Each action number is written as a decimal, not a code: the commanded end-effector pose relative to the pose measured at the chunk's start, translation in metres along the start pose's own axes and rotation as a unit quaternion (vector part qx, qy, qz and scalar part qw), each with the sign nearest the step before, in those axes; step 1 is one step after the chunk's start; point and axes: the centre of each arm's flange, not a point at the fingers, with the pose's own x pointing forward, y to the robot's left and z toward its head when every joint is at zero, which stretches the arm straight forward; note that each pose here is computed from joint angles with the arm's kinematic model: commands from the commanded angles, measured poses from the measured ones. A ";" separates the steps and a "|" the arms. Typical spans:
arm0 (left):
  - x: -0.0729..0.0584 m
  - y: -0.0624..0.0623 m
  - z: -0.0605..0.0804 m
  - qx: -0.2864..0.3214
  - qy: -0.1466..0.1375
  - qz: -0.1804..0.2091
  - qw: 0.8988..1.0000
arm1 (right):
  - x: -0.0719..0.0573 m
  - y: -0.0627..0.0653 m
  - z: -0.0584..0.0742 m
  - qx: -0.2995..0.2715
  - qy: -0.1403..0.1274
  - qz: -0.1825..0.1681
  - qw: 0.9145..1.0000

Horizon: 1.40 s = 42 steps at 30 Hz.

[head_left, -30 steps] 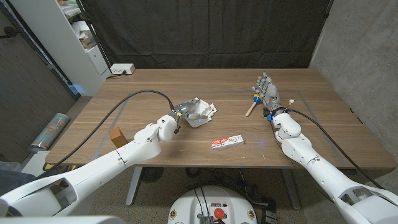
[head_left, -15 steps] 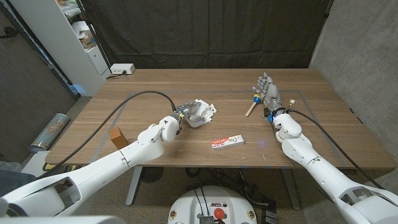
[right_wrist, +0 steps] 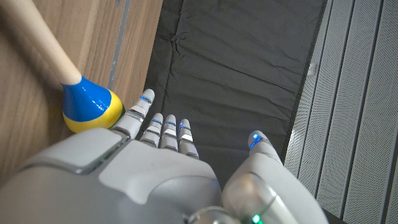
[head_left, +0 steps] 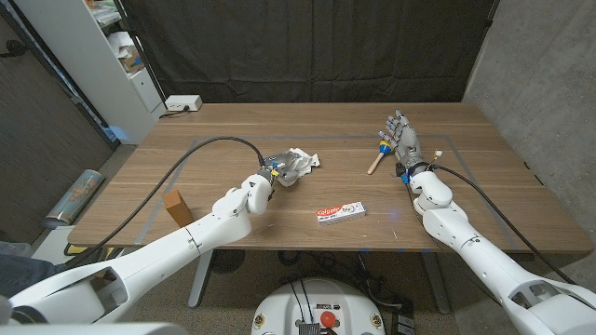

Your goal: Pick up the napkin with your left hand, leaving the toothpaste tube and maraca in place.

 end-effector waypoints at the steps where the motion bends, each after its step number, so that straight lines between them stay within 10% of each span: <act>1: -0.001 -0.005 0.001 -0.020 0.009 0.001 1.000 | -0.002 -0.001 0.001 0.000 0.001 0.001 1.000; 42: -0.005 0.016 0.003 -0.068 0.009 0.066 0.995 | -0.003 -0.005 0.007 -0.004 -0.002 0.008 1.000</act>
